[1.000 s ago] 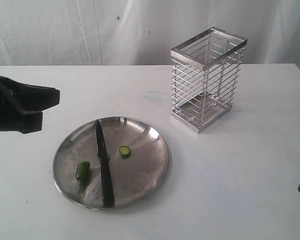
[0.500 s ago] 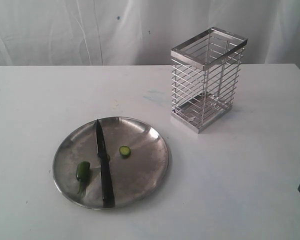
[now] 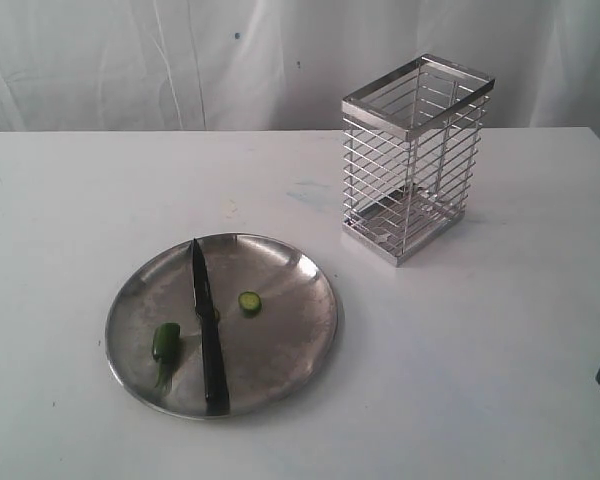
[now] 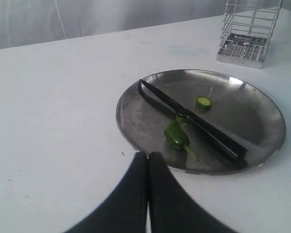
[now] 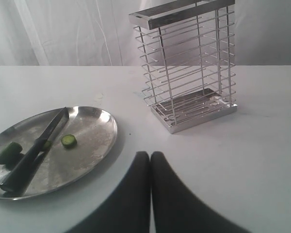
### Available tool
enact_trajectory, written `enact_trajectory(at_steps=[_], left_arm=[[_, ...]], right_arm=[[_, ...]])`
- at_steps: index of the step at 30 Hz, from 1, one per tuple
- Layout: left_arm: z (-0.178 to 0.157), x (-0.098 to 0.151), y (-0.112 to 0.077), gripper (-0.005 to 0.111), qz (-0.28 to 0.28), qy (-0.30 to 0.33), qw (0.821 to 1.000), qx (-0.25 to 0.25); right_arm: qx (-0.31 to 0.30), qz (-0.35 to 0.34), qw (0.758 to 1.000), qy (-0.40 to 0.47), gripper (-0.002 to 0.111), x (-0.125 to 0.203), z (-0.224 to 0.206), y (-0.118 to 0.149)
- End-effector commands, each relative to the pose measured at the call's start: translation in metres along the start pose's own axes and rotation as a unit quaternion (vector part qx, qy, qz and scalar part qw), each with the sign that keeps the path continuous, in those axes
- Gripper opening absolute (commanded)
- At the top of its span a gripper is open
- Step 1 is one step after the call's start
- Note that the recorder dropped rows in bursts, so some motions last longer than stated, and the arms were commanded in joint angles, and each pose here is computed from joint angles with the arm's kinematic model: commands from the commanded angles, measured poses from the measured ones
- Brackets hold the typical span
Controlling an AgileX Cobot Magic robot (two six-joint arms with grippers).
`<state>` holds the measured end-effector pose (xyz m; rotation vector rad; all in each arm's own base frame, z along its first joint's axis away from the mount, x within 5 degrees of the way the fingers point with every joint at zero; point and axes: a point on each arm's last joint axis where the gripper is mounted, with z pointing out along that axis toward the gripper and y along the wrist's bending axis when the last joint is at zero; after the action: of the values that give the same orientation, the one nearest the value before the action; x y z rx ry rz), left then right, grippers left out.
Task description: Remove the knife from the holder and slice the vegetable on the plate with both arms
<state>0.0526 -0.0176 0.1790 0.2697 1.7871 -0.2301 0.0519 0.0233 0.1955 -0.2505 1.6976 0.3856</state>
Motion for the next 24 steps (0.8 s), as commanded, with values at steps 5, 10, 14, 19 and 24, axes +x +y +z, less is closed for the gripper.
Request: enact_trajectory(at_steps=[5, 10, 14, 19, 24], left_arm=[[0.0, 0.0016, -0.0014, 0.0, 0.017, 0.002, 1.0, 0.008], [0.0, 0.0014, -0.0014, 0.0, 0.021, 0.001, 1.0, 0.008], [0.0, 0.0014, -0.0014, 0.0, 0.021, 0.001, 1.0, 0.008], [0.0, 0.0014, -0.0014, 0.0, 0.021, 0.001, 1.0, 0.008], [0.0, 0.0014, -0.0014, 0.0, 0.021, 0.001, 1.0, 0.008]], right_arm=[[0.005, 0.001, 1.0, -0.001, 0.0, 0.0015, -0.0002, -0.0008], [0.005, 0.001, 1.0, -0.001, 0.0, 0.0015, -0.0002, -0.0008], [0.005, 0.001, 1.0, -0.001, 0.0, 0.0015, -0.0002, -0.0008], [0.005, 0.001, 1.0, -0.001, 0.0, 0.0015, -0.0002, -0.0008], [0.005, 0.001, 1.0, -0.001, 0.0, 0.0015, -0.0002, -0.0008]])
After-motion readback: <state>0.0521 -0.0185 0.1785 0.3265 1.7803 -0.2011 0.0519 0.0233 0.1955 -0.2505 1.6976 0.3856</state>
